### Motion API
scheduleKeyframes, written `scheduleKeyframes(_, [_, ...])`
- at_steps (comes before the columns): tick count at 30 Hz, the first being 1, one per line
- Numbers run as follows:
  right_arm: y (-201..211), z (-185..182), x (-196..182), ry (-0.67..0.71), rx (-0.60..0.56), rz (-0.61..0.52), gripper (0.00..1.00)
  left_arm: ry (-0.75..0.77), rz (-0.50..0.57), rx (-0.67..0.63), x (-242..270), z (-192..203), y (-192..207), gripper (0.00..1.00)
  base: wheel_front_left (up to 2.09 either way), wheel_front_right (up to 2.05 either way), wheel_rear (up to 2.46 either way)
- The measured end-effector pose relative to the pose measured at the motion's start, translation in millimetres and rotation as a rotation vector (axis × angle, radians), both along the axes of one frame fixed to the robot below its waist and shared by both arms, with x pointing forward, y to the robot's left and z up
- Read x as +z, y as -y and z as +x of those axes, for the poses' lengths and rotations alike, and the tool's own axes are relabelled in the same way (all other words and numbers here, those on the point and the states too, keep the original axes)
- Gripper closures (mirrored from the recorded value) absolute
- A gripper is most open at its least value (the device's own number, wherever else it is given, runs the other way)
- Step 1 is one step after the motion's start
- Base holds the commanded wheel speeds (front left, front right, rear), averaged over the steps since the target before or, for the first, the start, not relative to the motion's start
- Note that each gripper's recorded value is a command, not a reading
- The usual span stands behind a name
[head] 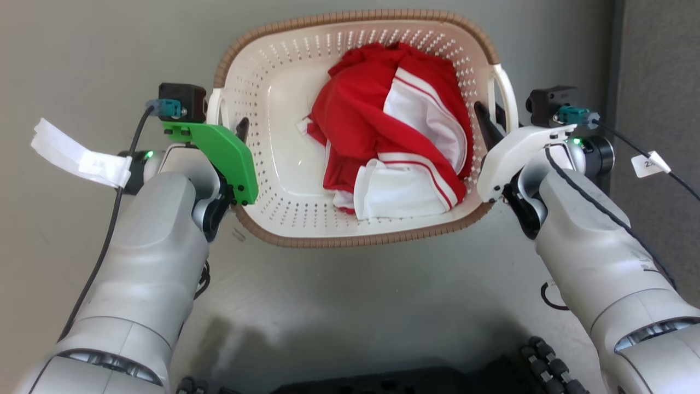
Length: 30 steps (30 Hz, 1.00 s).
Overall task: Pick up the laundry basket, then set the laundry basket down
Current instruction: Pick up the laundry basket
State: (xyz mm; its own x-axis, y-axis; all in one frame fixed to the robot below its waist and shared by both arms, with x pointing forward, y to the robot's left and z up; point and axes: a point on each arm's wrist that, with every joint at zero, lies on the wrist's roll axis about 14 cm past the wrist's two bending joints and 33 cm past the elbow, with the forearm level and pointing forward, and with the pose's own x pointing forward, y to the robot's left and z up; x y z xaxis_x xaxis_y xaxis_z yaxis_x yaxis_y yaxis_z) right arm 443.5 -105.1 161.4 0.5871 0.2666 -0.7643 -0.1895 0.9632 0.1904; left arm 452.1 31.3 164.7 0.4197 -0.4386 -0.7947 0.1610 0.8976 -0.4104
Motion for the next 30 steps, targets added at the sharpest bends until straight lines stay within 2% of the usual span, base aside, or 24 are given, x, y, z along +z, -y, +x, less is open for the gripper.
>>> scheduleKeyframes(5, [0.1,-1.7,18.6,-0.001,0.001,0.0,1.0,-0.012,-0.012,0.02,21.0,-0.6,-0.5,1.0,0.0,0.0,0.0])
scheduleKeyframes(15, [3.1,-24.8,45.3,-0.055,-0.002,-0.012,1.0,-0.112,-0.037,0.037,48.7,-28.8,2.0,1.0,0.0,0.0,0.0])
scheduleKeyframes(30, [10.2,-39.7,94.2,-0.06,-0.018,-0.025,1.0,-0.101,-0.065,0.028,103.8,-41.5,9.8,1.0,0.0,0.0,0.0])
